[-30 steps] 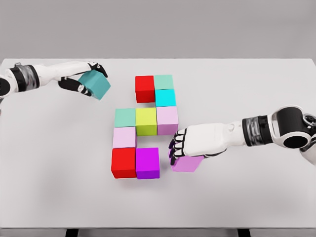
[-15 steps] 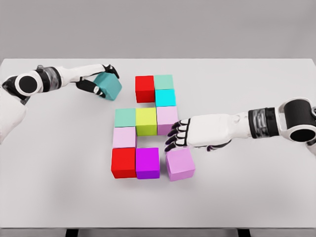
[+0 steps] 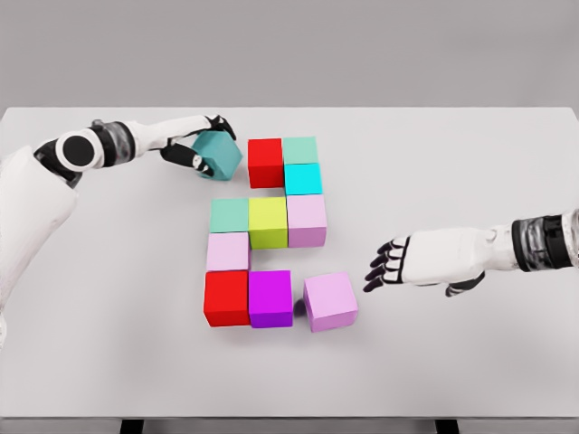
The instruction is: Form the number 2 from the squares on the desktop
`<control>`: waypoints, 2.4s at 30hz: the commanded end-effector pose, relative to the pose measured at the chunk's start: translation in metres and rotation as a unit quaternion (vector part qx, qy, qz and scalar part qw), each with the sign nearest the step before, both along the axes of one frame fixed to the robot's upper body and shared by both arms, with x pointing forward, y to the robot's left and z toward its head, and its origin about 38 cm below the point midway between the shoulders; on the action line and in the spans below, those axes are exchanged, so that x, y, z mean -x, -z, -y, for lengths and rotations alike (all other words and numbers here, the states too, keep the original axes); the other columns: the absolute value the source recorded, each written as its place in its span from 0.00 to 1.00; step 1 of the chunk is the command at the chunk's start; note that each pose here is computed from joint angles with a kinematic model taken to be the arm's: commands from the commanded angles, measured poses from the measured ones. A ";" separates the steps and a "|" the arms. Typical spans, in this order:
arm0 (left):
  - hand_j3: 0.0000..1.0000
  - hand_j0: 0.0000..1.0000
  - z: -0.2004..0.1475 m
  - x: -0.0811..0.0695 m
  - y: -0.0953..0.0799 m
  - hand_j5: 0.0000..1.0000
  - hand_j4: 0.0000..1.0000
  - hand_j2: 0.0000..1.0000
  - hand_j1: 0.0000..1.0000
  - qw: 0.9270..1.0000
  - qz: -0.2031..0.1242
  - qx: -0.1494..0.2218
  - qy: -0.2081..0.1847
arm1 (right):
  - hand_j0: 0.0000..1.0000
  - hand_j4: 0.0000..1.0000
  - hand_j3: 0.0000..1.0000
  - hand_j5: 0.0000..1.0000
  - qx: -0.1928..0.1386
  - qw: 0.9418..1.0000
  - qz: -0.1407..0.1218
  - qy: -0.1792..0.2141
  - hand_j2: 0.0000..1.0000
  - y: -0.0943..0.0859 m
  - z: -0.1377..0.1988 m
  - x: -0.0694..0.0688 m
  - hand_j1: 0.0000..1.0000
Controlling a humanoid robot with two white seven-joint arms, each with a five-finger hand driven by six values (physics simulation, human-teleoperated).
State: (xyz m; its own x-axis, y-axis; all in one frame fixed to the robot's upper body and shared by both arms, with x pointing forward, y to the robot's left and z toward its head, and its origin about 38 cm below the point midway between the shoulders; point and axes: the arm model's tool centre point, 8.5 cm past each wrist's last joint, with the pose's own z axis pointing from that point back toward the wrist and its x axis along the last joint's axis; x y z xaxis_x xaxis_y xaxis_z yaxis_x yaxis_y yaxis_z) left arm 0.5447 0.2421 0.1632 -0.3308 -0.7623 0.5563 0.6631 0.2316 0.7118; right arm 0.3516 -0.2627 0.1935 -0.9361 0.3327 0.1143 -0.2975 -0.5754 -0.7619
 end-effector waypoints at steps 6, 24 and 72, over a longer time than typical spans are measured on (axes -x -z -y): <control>0.33 0.33 0.006 0.000 -0.001 0.33 0.33 0.33 0.33 1.000 0.004 0.008 0.007 | 1.00 1.00 1.00 1.00 0.002 0.999 -0.033 -0.018 1.00 0.021 -0.012 0.011 1.00; 0.68 0.68 -0.001 -0.001 0.006 0.68 0.68 0.68 0.68 1.000 -0.009 0.006 -0.008 | 1.00 1.00 1.00 1.00 -0.013 0.999 -0.026 -0.041 1.00 0.017 -0.034 0.007 1.00; 0.89 0.89 -0.016 -0.010 0.000 0.89 0.89 0.89 0.89 0.997 0.020 0.036 -0.069 | 1.00 1.00 1.00 1.00 -0.025 0.998 0.051 0.042 1.00 -0.040 0.013 -0.034 1.00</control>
State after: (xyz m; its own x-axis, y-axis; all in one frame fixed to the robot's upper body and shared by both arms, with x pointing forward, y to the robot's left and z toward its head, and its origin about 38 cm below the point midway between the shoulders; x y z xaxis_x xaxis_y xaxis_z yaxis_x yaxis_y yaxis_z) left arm 0.5551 0.2493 0.1613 -0.2576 -0.7588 0.5982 0.5959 0.3626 0.7165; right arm 0.3857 -0.2773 0.2321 -0.9117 0.4091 0.0376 -0.2647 -0.5149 -0.8153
